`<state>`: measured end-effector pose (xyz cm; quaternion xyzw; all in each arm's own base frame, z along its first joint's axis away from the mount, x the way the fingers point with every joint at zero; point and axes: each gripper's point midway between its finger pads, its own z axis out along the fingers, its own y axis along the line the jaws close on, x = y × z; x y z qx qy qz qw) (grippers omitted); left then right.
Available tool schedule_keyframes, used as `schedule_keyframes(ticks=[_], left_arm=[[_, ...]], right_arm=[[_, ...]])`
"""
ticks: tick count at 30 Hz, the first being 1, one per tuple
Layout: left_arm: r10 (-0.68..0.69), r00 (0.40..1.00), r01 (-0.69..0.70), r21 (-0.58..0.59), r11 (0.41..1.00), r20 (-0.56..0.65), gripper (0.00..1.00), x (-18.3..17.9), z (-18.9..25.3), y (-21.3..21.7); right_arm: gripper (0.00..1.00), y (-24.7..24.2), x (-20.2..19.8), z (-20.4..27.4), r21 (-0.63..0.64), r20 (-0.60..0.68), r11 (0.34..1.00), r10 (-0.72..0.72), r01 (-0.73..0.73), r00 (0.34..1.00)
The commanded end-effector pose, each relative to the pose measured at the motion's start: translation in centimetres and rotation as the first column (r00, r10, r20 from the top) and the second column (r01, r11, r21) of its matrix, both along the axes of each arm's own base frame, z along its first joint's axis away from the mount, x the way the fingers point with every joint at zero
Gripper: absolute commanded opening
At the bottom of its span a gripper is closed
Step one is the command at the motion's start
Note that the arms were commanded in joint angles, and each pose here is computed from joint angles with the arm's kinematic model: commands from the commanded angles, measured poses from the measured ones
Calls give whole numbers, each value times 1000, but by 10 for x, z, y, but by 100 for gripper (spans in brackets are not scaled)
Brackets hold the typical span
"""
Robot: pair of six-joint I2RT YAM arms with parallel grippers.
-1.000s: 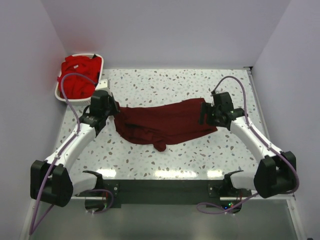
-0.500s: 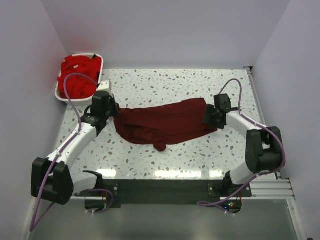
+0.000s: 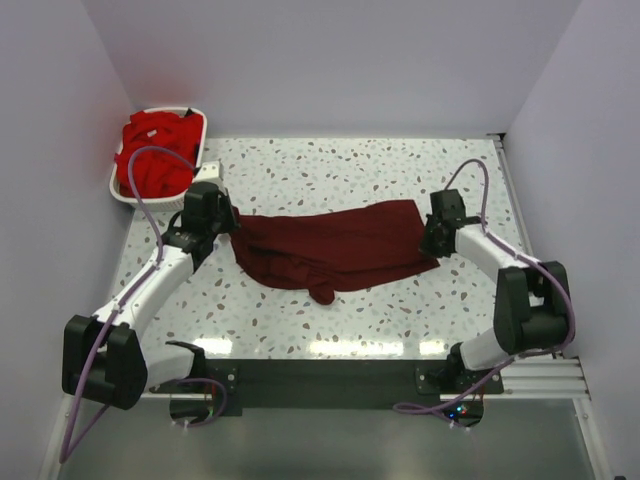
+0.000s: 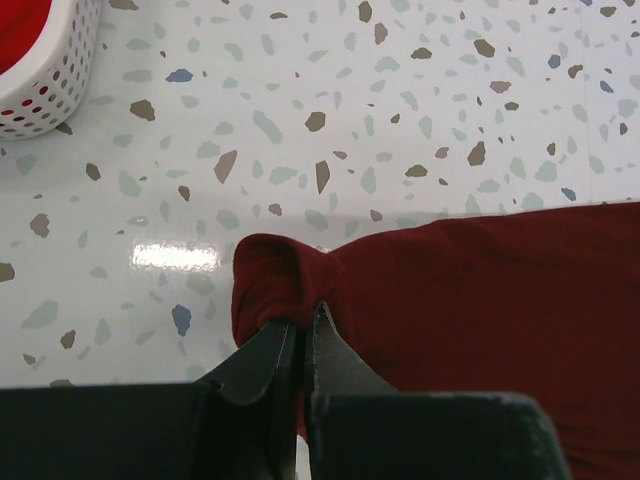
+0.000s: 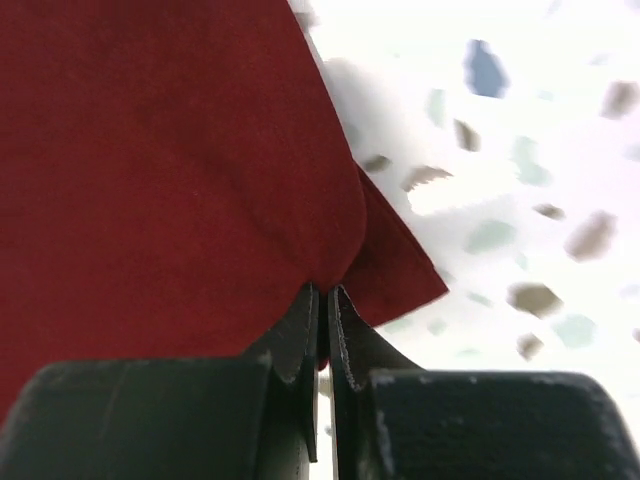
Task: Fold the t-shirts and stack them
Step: Flatten the tshirt out
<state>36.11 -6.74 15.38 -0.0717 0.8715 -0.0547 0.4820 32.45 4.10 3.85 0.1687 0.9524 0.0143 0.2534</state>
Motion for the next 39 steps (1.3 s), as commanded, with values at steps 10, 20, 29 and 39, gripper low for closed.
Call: schedule_keyframes(ticks=[10,20,29,39], left_arm=[[-48,999,49,-65,997,5,0,-15,29,-11],[-81,995,86,-85,993,60,0,29,68,-27],[-103,994,106,-78,991,41,23,161,79,-45],[-148,987,155,-156,976,57,80,130,73,-59]], right_arm=[[0,-56,-22,174,-178,303,965,-133,193,944],[0,-47,49,245,-180,465,970,-61,161,883],[2,-56,177,258,-208,476,959,-74,194,876],[72,-20,156,196,-72,353,997,0,28,936]])
